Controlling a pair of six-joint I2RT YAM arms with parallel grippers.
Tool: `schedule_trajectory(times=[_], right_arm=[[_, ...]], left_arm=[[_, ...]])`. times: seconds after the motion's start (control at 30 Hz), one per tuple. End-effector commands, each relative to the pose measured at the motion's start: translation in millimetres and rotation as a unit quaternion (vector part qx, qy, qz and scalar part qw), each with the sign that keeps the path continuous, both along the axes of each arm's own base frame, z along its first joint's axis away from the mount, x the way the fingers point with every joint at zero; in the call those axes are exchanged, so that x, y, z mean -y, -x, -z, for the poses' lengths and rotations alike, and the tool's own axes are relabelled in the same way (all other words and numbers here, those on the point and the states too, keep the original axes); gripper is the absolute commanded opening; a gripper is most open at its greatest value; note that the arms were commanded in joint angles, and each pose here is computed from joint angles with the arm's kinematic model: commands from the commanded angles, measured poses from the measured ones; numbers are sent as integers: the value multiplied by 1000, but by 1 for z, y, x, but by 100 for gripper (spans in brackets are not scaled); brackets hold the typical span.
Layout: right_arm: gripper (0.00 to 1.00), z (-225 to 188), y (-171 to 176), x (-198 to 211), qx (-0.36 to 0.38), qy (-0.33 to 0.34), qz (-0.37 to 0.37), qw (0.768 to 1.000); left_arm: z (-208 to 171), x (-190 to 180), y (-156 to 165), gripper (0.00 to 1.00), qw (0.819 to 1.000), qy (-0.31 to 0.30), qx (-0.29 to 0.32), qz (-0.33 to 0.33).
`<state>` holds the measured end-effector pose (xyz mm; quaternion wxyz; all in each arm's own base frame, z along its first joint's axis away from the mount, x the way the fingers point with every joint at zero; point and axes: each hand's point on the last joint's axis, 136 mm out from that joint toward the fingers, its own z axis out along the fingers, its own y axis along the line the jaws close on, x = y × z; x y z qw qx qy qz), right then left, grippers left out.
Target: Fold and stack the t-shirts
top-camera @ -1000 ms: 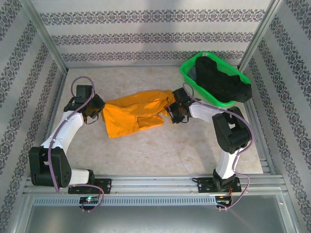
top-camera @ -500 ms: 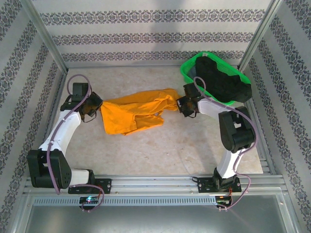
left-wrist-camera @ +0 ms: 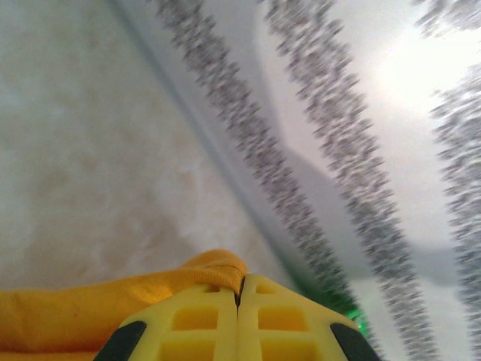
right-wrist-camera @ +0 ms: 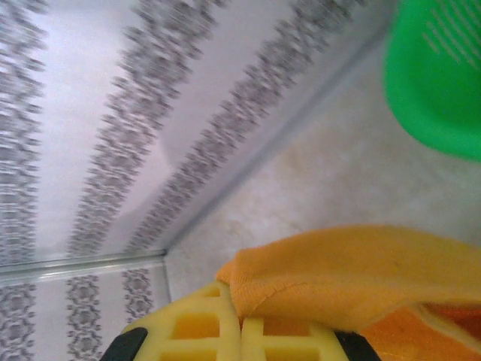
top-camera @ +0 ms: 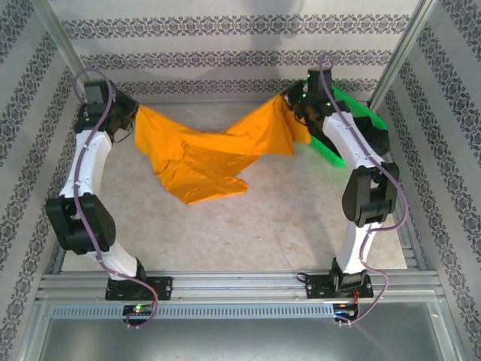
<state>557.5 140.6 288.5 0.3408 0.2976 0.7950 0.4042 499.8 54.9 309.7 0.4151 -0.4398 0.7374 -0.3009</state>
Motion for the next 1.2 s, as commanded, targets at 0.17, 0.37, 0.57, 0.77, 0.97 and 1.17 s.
schedule_trajectory(times=[0.17, 0.37, 0.57, 0.77, 0.97, 1.17], right_arm=[[0, -112, 10, 27, 128, 9, -15, 992], [0, -105, 63, 38, 118, 13, -23, 993], [0, -9, 145, 22, 10, 16, -51, 999], [0, 108, 161, 28, -99, 64, -53, 992], [0, 152, 103, 33, -141, 112, -69, 981], [12, 182, 86, 49, -202, 157, -59, 965]], left_arm=[[-134, -31, 2, 0, 986, 33, 165, -21], [-132, -45, 54, 0, 983, 6, 160, -91], [-46, -68, 122, 0, 979, -56, 44, -188], [110, -37, 139, 0, 985, 15, -93, -145], [164, -17, 145, 0, 985, 13, -148, -90], [158, -16, 145, 0, 985, -18, -160, -68]])
